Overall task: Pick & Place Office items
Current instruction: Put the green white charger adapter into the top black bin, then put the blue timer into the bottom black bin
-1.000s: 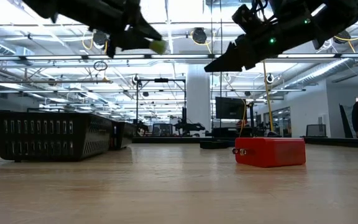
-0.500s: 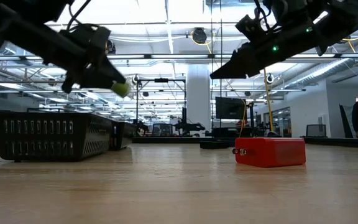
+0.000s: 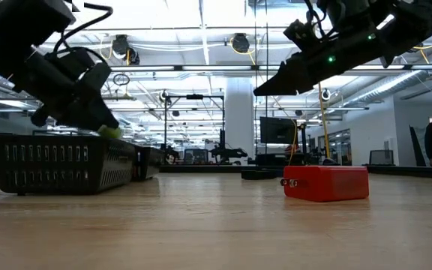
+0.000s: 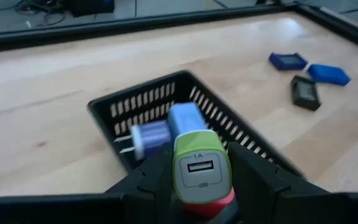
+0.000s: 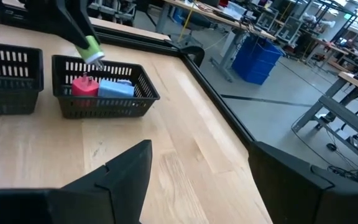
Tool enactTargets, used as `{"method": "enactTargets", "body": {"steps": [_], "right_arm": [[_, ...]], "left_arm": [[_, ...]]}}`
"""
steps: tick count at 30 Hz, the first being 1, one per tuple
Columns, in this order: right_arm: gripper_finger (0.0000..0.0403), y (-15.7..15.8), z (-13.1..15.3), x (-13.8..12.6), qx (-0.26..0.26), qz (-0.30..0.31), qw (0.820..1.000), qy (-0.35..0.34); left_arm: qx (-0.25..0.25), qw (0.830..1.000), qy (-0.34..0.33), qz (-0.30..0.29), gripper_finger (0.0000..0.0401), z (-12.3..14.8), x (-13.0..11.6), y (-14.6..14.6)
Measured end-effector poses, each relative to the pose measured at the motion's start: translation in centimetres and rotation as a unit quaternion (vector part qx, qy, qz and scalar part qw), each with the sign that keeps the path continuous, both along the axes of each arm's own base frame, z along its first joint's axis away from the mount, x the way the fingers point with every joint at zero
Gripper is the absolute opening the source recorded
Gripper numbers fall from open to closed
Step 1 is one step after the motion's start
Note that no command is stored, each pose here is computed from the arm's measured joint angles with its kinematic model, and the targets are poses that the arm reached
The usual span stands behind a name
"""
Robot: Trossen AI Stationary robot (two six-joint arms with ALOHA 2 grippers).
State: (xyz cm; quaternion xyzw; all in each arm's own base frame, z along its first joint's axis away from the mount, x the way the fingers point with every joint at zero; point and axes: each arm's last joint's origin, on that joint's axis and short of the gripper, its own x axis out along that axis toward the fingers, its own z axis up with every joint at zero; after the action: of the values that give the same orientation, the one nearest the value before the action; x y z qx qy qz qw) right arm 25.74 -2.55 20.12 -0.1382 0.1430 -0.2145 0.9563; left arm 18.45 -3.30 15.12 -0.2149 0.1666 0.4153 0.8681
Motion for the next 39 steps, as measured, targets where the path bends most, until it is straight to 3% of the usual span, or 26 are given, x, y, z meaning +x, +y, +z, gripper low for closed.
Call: {"method": "enactTargets", "body": {"steps": [13, 21, 39], "right_arm": [[0.0254, 0.0, 0.0, 0.0, 0.003, -0.001, 1.000, -0.002], [0.0254, 0.1, 0.0, 0.0, 0.011, -0.001, 1.000, -0.006], [0.0254, 0.1, 0.0, 0.0, 0.025, -0.004, 1.000, -0.013]], "left_arm": [[-0.012, 0.999, 0.028, 0.020, 0.0133, -0.6, -0.2, 0.8], [-0.044, 0.998, 0.027, 0.022, 0.0168, -0.7, -0.1, 1.1], [-0.031, 0.999, 0.032, 0.004, 0.0156, -0.5, 0.1, 1.0]]}}
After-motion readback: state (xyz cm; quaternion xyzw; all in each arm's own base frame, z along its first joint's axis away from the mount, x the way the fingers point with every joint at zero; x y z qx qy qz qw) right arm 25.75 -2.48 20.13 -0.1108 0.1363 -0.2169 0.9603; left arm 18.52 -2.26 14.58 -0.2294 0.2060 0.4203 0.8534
